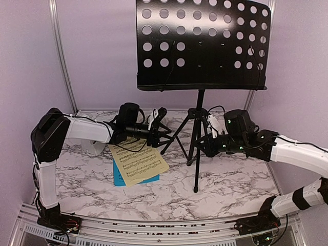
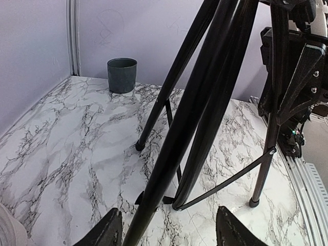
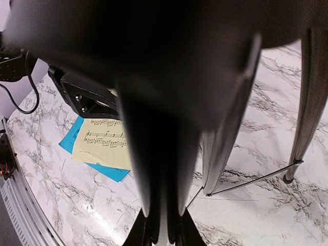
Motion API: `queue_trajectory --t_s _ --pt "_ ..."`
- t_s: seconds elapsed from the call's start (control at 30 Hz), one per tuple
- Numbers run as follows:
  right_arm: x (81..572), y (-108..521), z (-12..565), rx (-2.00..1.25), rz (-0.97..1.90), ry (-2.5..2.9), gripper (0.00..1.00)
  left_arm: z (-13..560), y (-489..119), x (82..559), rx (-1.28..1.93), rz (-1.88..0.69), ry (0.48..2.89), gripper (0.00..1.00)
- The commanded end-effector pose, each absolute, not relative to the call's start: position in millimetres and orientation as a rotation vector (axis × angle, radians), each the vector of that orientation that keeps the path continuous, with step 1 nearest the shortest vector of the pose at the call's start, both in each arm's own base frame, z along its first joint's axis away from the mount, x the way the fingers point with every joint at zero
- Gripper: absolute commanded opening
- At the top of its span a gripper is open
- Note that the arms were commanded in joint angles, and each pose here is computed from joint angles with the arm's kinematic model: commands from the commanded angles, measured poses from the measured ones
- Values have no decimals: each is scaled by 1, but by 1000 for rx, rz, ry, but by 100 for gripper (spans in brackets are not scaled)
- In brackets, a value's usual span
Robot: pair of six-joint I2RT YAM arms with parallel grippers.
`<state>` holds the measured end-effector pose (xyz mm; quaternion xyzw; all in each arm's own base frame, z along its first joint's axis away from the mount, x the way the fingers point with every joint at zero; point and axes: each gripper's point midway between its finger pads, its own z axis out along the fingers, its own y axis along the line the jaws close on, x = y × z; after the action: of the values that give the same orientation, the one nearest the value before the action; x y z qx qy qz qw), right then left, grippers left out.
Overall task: Pack up the instrument practice props
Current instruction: Adjust the music stand at the center of the board.
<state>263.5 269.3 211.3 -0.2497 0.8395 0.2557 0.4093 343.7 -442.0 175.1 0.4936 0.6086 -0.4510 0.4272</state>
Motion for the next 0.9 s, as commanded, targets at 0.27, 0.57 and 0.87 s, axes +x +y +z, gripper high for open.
queue_trajectory --t_s 0.27,0.57,0.87 --pt "243 277 236 -845 685 1988 0 155 -456 328 1313 -1128 1529 60" --pt "255 265 235 -766 609 2000 0 155 -465 326 1295 -1099 1511 41" --pt "268 246 237 -614 520 2050 20 168 -474 328 1215 -1113 1484 19"
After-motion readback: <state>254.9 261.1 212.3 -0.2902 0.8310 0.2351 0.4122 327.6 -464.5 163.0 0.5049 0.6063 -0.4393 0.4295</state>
